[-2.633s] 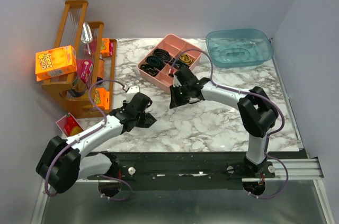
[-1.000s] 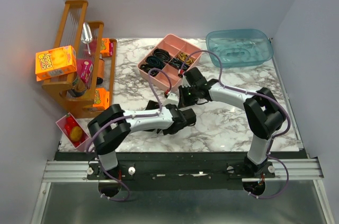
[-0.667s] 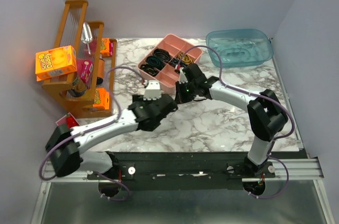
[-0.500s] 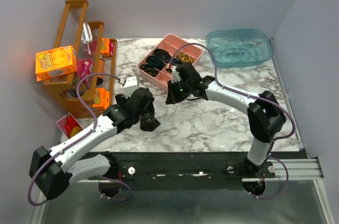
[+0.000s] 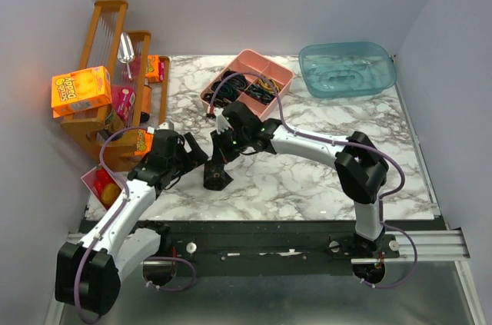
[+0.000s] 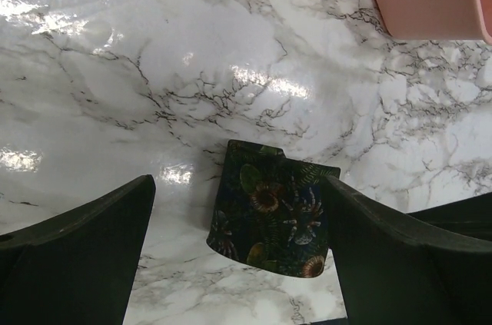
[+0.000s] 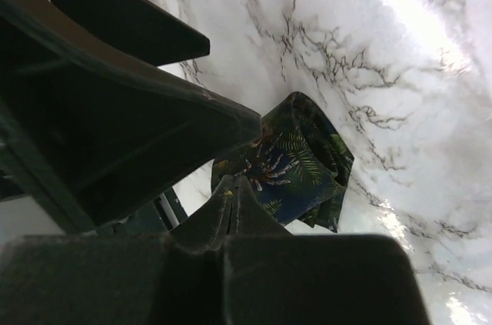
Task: Roll the ties
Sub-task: Roll the tie at the center of the board.
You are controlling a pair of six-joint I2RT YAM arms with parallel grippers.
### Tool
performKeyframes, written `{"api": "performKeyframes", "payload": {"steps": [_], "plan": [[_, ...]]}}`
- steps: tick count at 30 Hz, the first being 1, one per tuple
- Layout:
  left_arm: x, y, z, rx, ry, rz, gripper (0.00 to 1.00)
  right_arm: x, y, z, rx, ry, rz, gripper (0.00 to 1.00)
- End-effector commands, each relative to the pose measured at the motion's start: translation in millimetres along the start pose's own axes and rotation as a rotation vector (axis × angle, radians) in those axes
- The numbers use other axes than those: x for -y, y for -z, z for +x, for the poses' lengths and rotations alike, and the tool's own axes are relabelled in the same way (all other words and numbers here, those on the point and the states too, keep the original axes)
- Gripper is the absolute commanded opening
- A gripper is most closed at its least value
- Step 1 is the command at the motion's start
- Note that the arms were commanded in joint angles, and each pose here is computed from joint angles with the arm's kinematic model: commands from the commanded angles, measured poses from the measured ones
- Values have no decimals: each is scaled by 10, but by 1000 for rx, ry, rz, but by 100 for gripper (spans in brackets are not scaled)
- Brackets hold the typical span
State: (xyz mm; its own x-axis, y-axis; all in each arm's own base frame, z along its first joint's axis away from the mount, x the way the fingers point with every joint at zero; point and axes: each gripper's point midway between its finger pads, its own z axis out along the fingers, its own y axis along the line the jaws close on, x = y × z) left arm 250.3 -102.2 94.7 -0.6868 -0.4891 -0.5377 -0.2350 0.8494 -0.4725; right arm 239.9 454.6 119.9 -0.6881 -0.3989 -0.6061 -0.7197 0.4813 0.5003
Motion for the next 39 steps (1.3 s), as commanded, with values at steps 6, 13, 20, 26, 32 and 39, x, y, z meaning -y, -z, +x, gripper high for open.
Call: {"api": "performKeyframes", "payload": {"steps": [6, 13, 20, 26, 32, 39], "plan": [[-22, -42, 111, -33, 55, 108, 99, 61, -127, 262, -60, -28, 14, 2], [-14, -157, 334, -78, 89, 182, 99, 114, -91, 468, -87, -51, 40, 2], [45, -138, 458, -59, 109, 293, 99, 156, -68, 626, -106, -68, 65, 2], [109, -136, 580, -94, 104, 369, 97, 179, -12, 667, -101, -72, 83, 2], [140, -135, 715, -146, 104, 417, 90, 215, 12, 743, -109, -90, 105, 2], [257, -78, 754, -163, 106, 509, 83, 281, 14, 853, -127, -121, 130, 2]]}}
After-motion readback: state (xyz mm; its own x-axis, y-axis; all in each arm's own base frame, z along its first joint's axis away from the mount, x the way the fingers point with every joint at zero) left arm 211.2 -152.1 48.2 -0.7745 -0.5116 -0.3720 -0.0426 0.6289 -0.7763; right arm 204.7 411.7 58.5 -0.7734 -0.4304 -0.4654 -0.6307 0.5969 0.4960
